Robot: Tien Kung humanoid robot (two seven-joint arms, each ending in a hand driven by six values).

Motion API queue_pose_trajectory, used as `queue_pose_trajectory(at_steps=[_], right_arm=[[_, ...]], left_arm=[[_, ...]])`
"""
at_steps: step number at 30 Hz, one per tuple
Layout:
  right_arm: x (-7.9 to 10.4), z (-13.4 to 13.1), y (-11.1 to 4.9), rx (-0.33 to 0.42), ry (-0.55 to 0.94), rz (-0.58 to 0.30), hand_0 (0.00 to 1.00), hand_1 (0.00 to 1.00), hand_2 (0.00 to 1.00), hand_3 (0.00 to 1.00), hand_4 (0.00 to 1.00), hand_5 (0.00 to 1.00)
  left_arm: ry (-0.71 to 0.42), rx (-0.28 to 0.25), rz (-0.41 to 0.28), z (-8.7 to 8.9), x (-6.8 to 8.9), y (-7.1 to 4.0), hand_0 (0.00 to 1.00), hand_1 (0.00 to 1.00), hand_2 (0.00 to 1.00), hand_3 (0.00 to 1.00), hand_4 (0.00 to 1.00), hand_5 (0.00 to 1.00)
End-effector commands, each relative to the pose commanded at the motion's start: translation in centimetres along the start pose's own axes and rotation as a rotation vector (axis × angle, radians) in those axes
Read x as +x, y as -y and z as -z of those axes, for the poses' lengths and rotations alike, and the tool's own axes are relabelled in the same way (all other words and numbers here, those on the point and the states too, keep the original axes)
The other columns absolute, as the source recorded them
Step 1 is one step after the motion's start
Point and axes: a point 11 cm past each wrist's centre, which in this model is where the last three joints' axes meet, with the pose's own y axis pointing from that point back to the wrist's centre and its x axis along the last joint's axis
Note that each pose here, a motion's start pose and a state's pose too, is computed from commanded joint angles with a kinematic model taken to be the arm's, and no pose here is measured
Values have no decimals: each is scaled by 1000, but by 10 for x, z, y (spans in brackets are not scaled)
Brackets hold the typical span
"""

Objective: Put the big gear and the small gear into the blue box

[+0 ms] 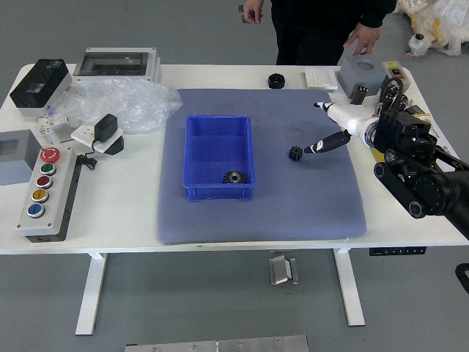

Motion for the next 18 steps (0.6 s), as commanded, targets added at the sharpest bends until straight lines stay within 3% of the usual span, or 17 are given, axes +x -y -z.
queue_pose_trajectory(at_steps=[1,5,6,11,12,17,18], right_arm=[[1,1,0,3,0,-7,849,783,869,971,998,432],[2,4,0,13,3,-23,849,783,869,971,998,432],[1,5,1,15,3,-25,772,699,753,886,998,335],[-7,16,5,29,-4,-21,772,699,753,886,998,335],[-10,18,5,32,-5,-19,708,635,703,793,967,285],[-18,26,9,47,-9,-24,708,635,703,793,967,285],[-20,27,9,49,-10,-27,652,567,636,695,928,222]], left_arm=[[0,0,0,0,0,0,852,822,804,826,674,307],[-1,0,0,0,0,0,852,822,804,826,674,307],[-1,1,0,1,0,0,852,822,804,826,674,307],[0,1,2,1,-1,0,852,822,804,826,674,307],[0,1,2,0,-1,0,852,822,804,826,674,306],[0,-1,1,0,-1,0,852,822,804,826,674,306],[0,-1,1,0,-1,0,852,822,804,827,674,306]])
